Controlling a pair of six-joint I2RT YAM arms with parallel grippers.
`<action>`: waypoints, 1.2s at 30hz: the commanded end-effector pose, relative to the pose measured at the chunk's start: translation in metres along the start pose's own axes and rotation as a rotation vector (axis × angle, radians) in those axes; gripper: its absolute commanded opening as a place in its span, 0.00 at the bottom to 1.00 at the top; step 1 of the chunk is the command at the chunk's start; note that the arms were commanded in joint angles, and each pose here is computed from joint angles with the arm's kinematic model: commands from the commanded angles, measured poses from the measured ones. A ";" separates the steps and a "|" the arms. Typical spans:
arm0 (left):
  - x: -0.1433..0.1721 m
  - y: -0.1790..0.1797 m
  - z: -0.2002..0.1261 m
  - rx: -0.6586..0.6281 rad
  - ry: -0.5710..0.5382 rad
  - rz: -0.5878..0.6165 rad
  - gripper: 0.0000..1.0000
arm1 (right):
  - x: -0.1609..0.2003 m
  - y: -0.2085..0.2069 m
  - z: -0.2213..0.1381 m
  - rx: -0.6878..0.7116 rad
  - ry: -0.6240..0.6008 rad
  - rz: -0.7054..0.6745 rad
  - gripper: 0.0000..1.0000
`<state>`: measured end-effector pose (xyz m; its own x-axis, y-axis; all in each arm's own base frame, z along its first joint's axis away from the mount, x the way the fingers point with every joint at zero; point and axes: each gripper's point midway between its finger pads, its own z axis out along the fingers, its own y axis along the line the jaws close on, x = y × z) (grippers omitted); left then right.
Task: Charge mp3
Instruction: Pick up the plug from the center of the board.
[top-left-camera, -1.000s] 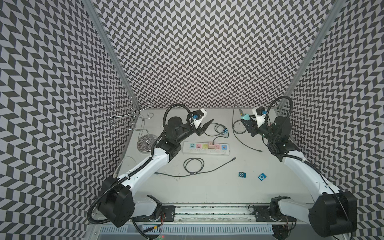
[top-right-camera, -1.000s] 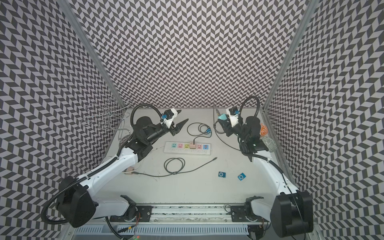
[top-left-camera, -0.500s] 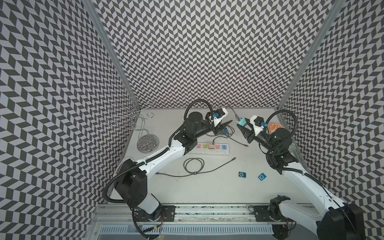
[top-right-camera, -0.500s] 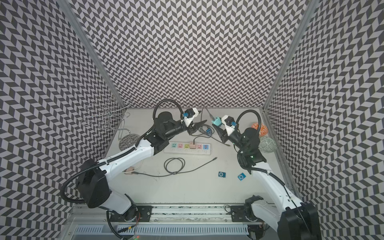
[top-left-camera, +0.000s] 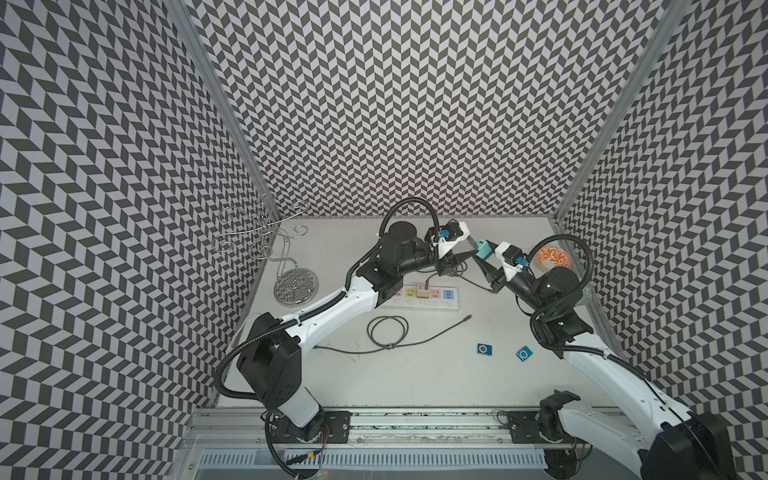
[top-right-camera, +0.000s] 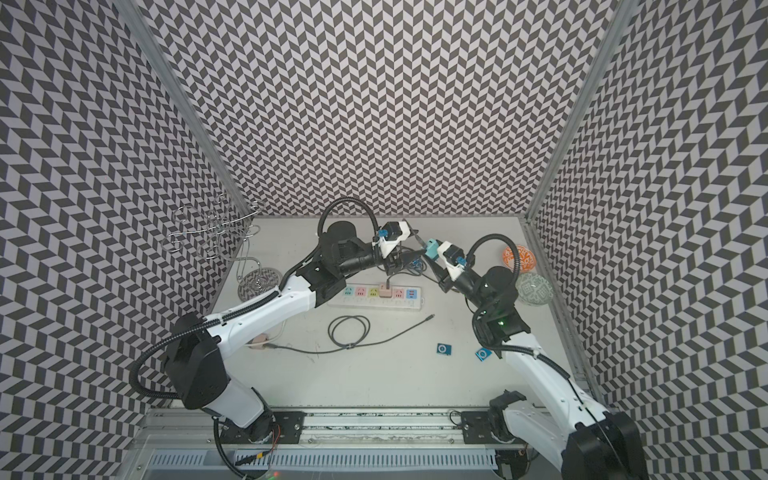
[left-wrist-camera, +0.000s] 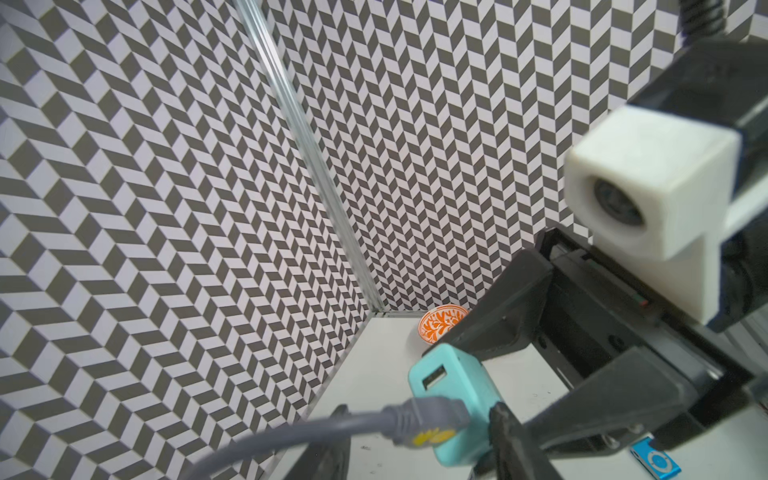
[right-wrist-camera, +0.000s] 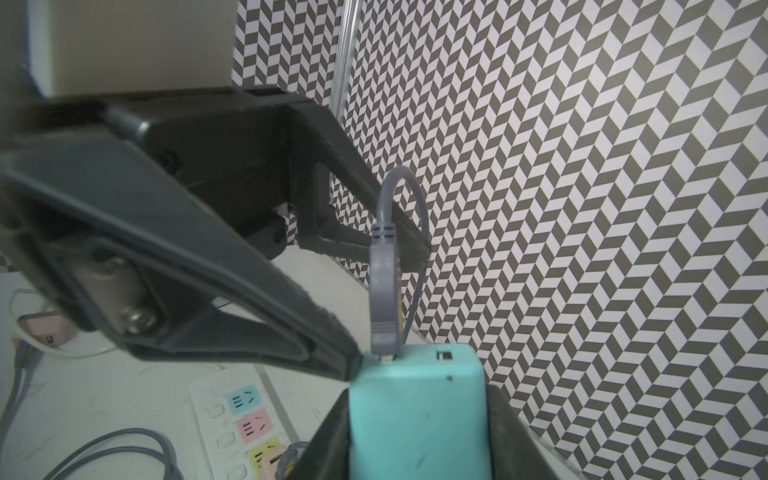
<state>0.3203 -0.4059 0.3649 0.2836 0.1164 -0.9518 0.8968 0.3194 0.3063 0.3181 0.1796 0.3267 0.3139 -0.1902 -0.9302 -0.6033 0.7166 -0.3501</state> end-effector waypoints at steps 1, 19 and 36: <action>0.002 -0.008 0.006 0.059 0.030 -0.045 0.54 | -0.031 -0.004 -0.006 0.038 -0.120 -0.115 0.27; 0.029 -0.015 0.016 0.119 0.153 -0.119 0.52 | -0.037 -0.007 -0.025 0.194 -0.173 -0.348 0.27; 0.033 -0.032 0.012 0.193 0.170 -0.173 0.51 | -0.036 0.003 -0.026 0.153 -0.163 -0.469 0.28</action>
<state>0.3097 -0.4226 0.3310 0.1036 0.2167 -0.9707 0.9728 0.1815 0.1443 0.3055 0.1629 0.3228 0.5010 -0.4297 -0.7512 -0.3325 0.7059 -0.6255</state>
